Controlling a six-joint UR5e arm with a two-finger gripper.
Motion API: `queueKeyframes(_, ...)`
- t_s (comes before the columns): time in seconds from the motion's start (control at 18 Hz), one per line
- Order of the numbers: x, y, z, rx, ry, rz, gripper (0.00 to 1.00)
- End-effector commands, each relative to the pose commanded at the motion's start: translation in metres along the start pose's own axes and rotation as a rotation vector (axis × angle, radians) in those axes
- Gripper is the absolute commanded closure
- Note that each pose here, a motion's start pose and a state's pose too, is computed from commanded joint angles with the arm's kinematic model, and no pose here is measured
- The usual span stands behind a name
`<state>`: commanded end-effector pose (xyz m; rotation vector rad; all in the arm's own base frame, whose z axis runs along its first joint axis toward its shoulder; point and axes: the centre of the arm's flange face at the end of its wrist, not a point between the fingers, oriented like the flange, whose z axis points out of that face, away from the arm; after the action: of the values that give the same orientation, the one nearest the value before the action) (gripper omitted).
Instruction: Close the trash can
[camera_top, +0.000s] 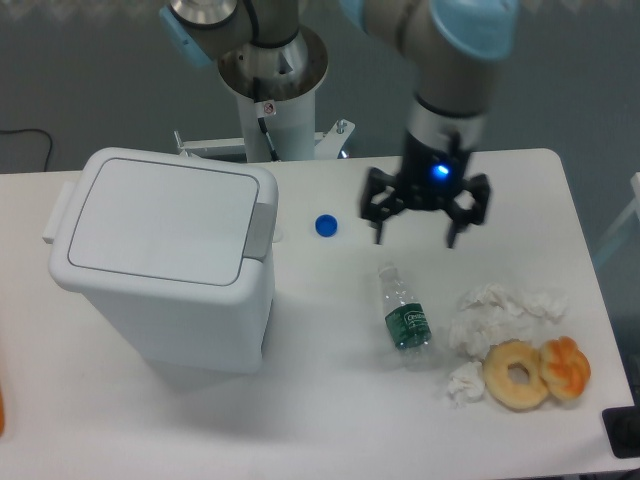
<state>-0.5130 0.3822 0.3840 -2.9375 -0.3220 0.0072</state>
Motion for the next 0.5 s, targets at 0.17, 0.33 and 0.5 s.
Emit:
queueKeyframes(0.17, -0.023, 0.012, 0.034, -0.17, -0.035, 0.184, 0.0)
queueKeyframes(0.33, -0.052, 0.015, 0.044, -0.204, -0.051, 0.296, 0.0)
queueKeyframes(0.5, -0.079, 0.028, 0.042, -0.188, -0.077, 0.316, 0.0)
